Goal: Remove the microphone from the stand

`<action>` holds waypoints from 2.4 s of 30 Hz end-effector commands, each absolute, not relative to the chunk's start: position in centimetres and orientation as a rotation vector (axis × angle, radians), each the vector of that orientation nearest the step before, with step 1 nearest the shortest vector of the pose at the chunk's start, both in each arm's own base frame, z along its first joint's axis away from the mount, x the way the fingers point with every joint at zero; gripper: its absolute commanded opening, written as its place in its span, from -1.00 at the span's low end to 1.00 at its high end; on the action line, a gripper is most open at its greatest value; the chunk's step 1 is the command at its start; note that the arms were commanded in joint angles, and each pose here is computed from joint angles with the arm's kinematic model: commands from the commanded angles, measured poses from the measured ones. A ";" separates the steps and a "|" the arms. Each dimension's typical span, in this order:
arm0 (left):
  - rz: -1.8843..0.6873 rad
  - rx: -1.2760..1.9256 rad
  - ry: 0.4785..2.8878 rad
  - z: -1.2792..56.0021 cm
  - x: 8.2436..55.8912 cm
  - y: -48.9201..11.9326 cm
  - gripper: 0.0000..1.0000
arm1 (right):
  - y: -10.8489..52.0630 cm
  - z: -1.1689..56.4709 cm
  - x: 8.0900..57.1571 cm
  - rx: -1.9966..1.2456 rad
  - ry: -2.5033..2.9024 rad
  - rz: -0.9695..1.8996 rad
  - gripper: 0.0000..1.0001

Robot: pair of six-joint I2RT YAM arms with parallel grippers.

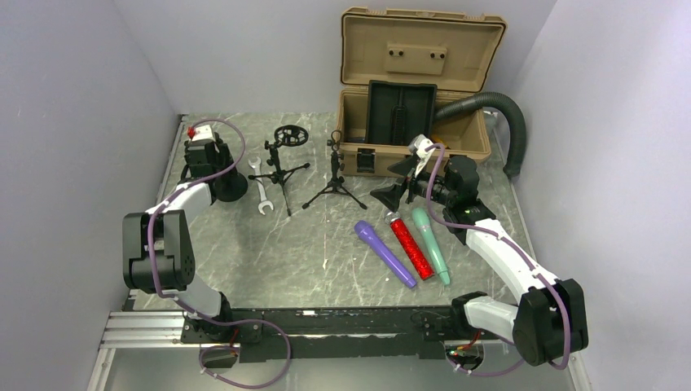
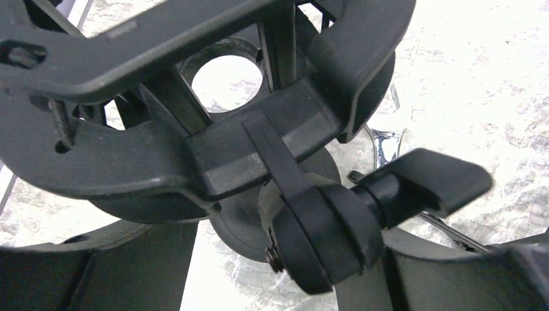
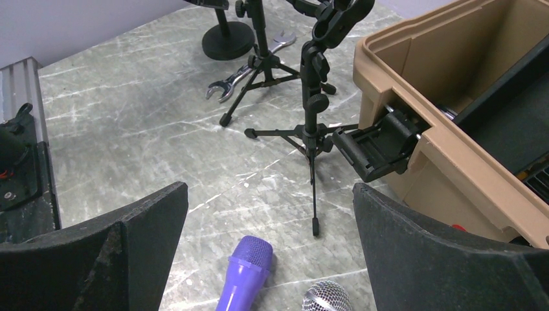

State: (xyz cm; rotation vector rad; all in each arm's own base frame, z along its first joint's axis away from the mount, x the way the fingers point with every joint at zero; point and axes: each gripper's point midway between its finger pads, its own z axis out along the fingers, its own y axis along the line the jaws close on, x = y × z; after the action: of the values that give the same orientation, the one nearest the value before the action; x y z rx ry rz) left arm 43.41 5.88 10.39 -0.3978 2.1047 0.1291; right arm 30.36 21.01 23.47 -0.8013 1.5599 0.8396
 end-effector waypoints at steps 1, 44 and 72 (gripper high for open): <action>0.174 -0.381 2.056 12.5 43.2 6.5 0.48 | 21.0 24.7 30.3 -0.818 1.500 0.829 1.00; -0.083 0.154 1.628 28.1 34.5 -1.0 0.99 | 16.7 28.5 31.9 -0.677 1.473 0.677 1.00; -0.494 0.457 1.596 31.7 29.7 -8.7 0.99 | 7.7 29.8 32.3 -0.389 1.667 0.219 1.00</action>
State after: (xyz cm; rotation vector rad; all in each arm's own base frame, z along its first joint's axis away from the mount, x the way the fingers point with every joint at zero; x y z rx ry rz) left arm 30.40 -7.70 31.66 0.3656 1.6397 -0.4689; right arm 32.30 9.75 28.15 -0.4701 1.6906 0.3273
